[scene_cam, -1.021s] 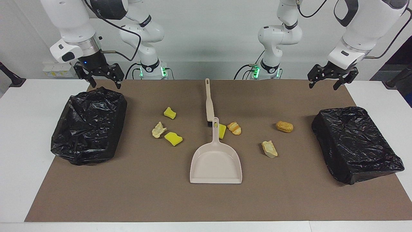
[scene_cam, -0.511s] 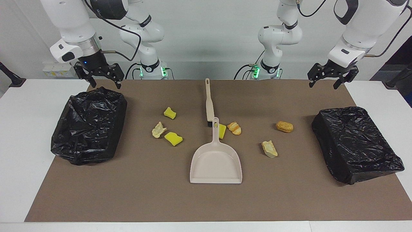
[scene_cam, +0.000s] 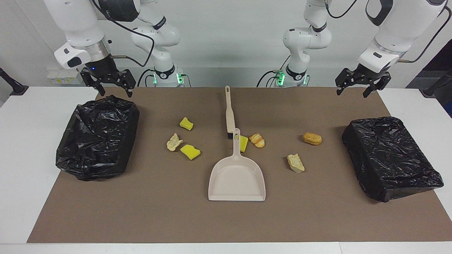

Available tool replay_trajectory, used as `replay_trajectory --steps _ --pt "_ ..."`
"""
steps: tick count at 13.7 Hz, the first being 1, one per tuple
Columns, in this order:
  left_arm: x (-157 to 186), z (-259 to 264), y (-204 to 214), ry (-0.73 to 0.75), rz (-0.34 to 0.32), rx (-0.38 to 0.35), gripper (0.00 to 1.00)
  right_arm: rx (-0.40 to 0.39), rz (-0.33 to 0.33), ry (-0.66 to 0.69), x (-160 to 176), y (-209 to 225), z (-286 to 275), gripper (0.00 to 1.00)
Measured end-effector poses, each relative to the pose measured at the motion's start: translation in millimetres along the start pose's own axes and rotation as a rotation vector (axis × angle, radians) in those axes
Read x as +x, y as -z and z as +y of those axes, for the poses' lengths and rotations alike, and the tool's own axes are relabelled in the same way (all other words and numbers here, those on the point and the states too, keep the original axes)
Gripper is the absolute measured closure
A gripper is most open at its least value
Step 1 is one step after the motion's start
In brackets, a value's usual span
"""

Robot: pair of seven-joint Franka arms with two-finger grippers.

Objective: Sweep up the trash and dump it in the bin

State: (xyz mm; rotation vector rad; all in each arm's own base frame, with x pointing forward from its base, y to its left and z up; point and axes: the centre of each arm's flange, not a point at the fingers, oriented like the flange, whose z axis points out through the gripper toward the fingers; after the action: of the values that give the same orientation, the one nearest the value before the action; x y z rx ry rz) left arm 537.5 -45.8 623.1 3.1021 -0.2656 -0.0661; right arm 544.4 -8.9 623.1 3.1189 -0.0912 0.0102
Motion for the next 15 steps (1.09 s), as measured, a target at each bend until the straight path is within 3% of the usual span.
replay_trajectory --steps 3,8,11,15 --pt "1 15 -20 -0.026 -0.033 -0.011 0.00 0.001 0.000 0.003 0 0 -1 0.00" --pt "-5 68 -77 -0.112 0.019 -0.038 0.00 0.005 0.000 0.018 -1 0 -24 0.00" --pt "-17 114 -110 -0.179 0.049 -0.057 0.00 0.051 -0.026 -0.077 9 -14 -87 0.00" --pt "-57 176 -153 -0.232 0.097 -0.082 0.00 0.074 -0.014 -0.178 56 -53 -188 0.00"
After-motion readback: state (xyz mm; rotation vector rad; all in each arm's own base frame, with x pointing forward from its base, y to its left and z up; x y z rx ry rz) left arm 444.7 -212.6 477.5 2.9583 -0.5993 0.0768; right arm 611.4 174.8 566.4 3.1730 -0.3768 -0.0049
